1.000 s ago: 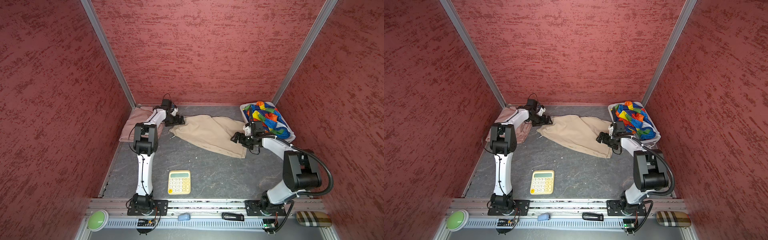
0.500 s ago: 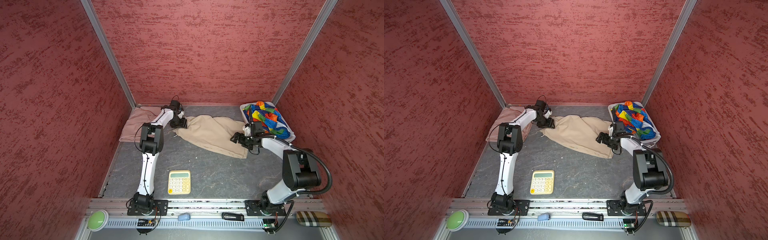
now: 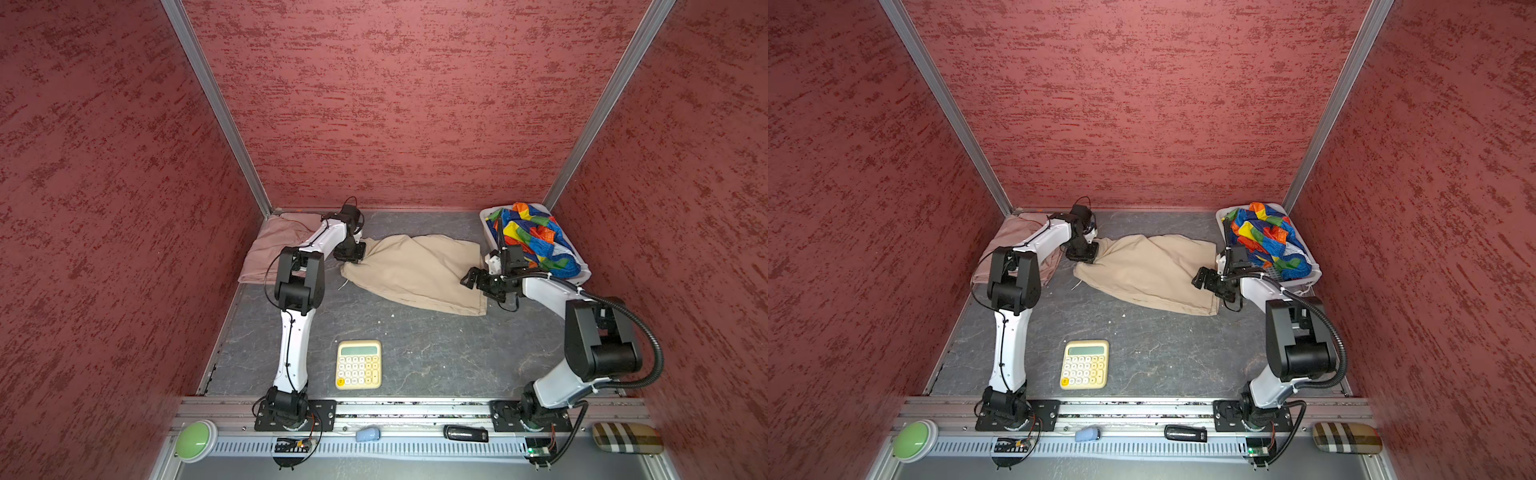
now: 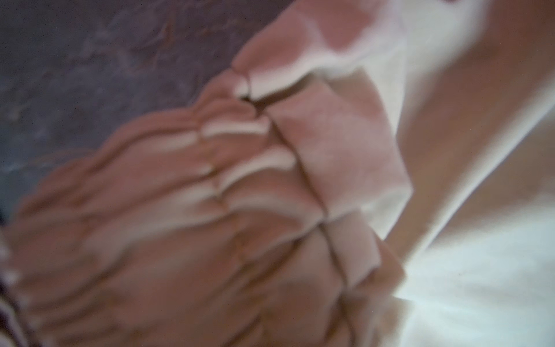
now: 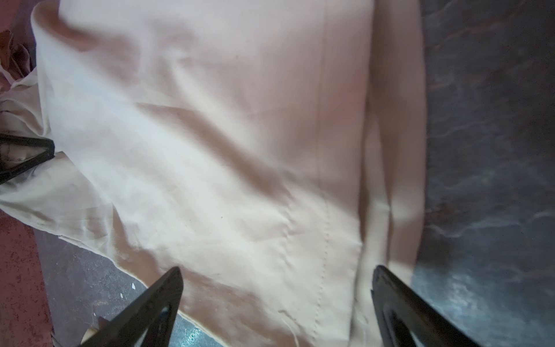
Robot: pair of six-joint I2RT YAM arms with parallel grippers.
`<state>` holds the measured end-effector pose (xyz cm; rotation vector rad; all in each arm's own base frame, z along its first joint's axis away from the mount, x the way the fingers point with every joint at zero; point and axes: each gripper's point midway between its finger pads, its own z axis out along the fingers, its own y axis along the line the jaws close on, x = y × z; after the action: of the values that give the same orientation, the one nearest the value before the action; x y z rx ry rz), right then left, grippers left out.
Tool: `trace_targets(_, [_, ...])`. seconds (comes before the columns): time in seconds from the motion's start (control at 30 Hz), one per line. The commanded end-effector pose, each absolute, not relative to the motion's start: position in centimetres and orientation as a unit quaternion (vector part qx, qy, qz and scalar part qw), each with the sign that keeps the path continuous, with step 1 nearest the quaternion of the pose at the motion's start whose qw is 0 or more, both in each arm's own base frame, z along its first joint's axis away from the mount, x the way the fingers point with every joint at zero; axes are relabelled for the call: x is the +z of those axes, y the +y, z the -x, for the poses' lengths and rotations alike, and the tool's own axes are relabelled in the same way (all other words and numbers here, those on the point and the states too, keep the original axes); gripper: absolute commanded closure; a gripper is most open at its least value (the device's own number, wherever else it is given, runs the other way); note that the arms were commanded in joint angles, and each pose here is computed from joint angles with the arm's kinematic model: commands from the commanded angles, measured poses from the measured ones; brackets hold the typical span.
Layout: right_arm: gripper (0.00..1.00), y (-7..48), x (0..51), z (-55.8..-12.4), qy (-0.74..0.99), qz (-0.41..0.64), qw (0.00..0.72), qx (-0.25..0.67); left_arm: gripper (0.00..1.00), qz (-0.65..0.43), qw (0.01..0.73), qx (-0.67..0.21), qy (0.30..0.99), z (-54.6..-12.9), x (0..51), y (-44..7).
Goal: Fold and stack the shorts
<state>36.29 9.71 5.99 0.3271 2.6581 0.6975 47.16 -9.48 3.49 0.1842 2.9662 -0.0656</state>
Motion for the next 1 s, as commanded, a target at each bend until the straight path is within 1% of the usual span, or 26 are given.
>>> trace_targets(0.0, [0.01, 10.2, 6.7, -36.5, 0.94, -0.111, 0.2, 0.253, 1.0, -0.016, 0.101, 0.033, 0.994, -46.3, 5.5, -5.3])
trace_targets(0.13, [0.01, 9.7, 6.8, -37.1, 0.943, -0.116, 0.203, 0.236, 1.0, 0.007, 0.117, 0.019, 0.993, -45.4, 6.8, -3.8])
trace_targets(0.3, [0.01, 10.9, 5.4, -39.1, 0.943, -0.109, 0.192, 0.249, 1.0, 0.007, 0.154, 0.014, 0.988, -45.3, 8.8, -3.8])
trace_targets(0.47, [0.01, 13.2, 3.9, -40.3, 0.947, -0.089, 0.18, 0.252, 1.0, 0.0, 0.148, 0.008, 0.989, -44.9, 9.5, -4.1])
trace_targets(0.5, [0.03, 13.8, 3.6, -40.4, 0.949, -0.083, 0.177, 0.249, 1.0, -0.001, 0.146, 0.008, 0.989, -44.8, 9.8, -4.1])
trace_targets(0.57, [0.08, 14.7, 3.0, -40.7, 0.952, -0.076, 0.17, 0.243, 1.0, -0.002, 0.145, 0.016, 0.989, -44.8, 10.5, -3.9])
trace_targets(0.67, [0.21, 16.1, 2.2, -40.9, 0.953, -0.078, 0.165, 0.243, 1.0, -0.003, 0.148, 0.039, 0.988, -44.7, 11.5, -3.4])
trace_targets(0.73, [0.34, 17.0, 1.7, -41.0, 0.957, -0.073, 0.162, 0.23, 1.0, -0.01, 0.147, 0.063, 0.987, -44.5, 12.2, -3.1])
trace_targets(0.83, [0.48, 18.1, 1.2, -41.1, 0.961, -0.065, 0.157, 0.217, 1.0, -0.027, 0.144, 0.114, 0.983, -44.4, 13.4, -2.4])
trace_targets(0.87, [0.52, 18.5, 1.1, -41.1, 0.961, -0.064, 0.156, 0.219, 1.0, -0.034, 0.14, 0.133, 0.981, -44.2, 13.7, -2.1])
trace_targets(0.97, [0.58, 20.0, 1.2, -41.3, 0.961, -0.055, 0.155, 0.221, 1.0, -0.049, 0.136, 0.182, 0.973, -44.2, 14.9, -1.6])
